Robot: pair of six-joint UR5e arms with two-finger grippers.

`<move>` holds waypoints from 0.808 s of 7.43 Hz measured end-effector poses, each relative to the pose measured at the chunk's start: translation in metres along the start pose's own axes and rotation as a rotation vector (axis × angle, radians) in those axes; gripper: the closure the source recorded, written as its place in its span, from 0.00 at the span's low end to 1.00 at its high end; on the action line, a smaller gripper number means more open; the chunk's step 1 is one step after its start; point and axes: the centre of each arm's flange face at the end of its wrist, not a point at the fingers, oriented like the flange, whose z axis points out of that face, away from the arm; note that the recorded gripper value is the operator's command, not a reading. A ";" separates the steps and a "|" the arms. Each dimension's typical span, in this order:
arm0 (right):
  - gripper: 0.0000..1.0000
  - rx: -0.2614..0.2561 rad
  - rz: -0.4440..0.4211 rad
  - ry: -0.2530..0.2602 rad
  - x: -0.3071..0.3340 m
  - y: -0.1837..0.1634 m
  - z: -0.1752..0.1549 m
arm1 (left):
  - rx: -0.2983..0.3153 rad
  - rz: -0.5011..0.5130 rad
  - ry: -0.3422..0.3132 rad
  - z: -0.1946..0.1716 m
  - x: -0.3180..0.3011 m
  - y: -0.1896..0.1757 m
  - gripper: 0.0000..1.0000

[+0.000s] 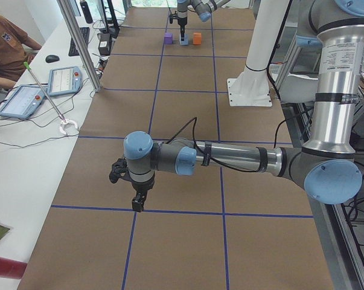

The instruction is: Place blue block between orange and purple blocks

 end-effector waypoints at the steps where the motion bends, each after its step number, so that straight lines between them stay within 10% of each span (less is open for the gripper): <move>1: 0.00 0.003 -0.001 -0.003 -0.002 0.000 -0.002 | 0.000 0.001 0.000 0.000 0.000 -0.001 0.00; 6: 0.00 0.129 0.004 -0.117 0.030 -0.021 -0.123 | 0.007 0.015 -0.057 -0.006 -0.002 -0.006 0.00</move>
